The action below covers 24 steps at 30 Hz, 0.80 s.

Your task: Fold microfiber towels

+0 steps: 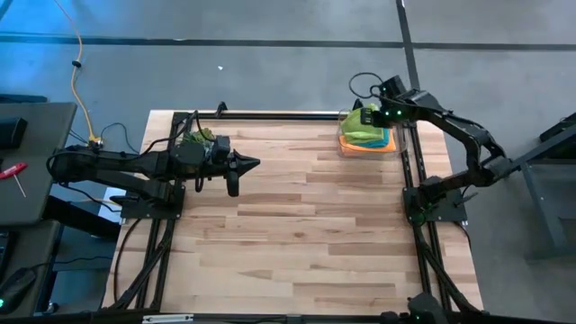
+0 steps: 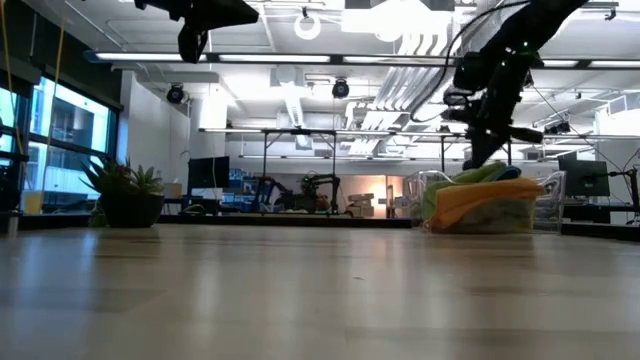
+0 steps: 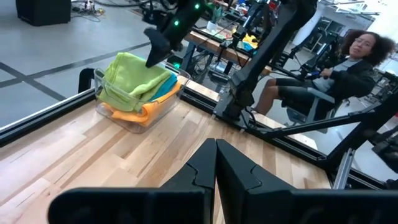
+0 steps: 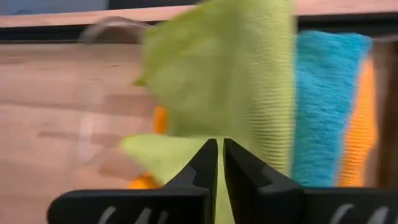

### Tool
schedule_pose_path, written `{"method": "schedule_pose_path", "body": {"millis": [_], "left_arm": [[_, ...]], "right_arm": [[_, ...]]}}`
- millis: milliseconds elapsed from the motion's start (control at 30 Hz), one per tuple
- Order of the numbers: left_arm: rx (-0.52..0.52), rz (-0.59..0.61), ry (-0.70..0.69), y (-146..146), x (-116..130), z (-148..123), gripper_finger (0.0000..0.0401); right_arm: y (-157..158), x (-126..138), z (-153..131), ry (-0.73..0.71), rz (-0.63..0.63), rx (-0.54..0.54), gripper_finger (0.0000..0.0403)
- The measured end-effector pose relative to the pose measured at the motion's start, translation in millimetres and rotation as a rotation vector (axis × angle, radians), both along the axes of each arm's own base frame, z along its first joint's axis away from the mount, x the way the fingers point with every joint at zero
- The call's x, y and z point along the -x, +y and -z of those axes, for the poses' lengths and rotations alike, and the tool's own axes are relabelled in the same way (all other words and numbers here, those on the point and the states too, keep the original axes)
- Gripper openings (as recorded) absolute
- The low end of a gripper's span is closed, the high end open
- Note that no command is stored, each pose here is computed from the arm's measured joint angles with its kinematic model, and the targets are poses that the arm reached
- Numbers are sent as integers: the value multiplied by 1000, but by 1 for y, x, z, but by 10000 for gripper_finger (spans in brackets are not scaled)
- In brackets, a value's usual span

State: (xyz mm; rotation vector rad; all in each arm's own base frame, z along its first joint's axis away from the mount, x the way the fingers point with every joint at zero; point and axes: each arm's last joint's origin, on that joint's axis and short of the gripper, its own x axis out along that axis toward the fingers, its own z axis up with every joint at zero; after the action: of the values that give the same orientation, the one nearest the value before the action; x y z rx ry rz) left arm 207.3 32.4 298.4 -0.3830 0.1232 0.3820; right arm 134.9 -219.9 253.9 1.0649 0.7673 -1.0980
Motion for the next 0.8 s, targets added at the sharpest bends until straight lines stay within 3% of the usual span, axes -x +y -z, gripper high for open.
{"method": "schedule_pose_path", "body": {"millis": [100, 333, 800], "left_arm": [[0, 0, 0, 0, 0, 0, 0], [9, -2, -3, 0, 0, 0, 0], [12, 5, 2, 0, 0, 1, 0]], "right_arm": [[-1, 6, 11, 68, 47, -8, 3], [-5, 11, 42, 235, 48, -198, 2], [-19, -1, 72, 373, 52, -346, 0]]}}
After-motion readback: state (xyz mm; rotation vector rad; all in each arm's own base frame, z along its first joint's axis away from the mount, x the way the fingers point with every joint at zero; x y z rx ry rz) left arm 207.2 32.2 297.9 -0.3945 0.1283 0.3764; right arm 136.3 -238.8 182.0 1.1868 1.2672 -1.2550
